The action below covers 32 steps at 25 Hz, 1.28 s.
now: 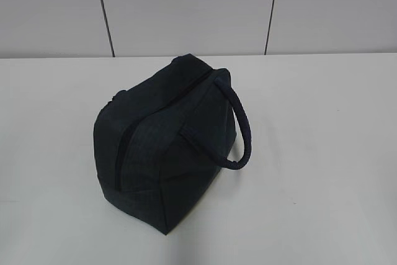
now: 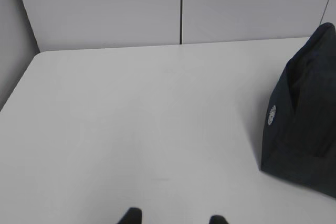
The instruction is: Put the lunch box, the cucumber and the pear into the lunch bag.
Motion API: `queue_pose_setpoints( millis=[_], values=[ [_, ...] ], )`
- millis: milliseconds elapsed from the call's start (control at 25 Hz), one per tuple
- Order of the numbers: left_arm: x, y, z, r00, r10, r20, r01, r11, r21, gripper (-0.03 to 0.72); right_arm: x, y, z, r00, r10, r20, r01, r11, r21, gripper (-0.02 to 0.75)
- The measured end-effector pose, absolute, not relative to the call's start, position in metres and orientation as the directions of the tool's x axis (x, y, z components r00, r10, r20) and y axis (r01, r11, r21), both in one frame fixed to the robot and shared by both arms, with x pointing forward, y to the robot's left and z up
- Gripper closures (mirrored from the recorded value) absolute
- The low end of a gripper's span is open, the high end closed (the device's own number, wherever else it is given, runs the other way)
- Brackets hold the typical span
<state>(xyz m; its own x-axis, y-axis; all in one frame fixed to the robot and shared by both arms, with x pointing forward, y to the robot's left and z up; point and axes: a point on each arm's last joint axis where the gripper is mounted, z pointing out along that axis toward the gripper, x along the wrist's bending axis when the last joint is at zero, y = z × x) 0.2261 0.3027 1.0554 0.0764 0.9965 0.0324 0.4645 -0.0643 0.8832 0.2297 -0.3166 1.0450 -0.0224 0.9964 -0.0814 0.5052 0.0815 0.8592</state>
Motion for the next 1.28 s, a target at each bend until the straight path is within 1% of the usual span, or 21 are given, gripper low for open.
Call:
queue_pose_setpoints(
  millis=[1280],
  values=[
    [0.2261,0.3027,1.0554,0.076,0.997,0.032,0.464,-0.064,0.883,0.449,0.2296,-0.3166,1.0450,-0.021,0.996,-0.081,0.505,0.081,0.859,0.420]
  ],
)
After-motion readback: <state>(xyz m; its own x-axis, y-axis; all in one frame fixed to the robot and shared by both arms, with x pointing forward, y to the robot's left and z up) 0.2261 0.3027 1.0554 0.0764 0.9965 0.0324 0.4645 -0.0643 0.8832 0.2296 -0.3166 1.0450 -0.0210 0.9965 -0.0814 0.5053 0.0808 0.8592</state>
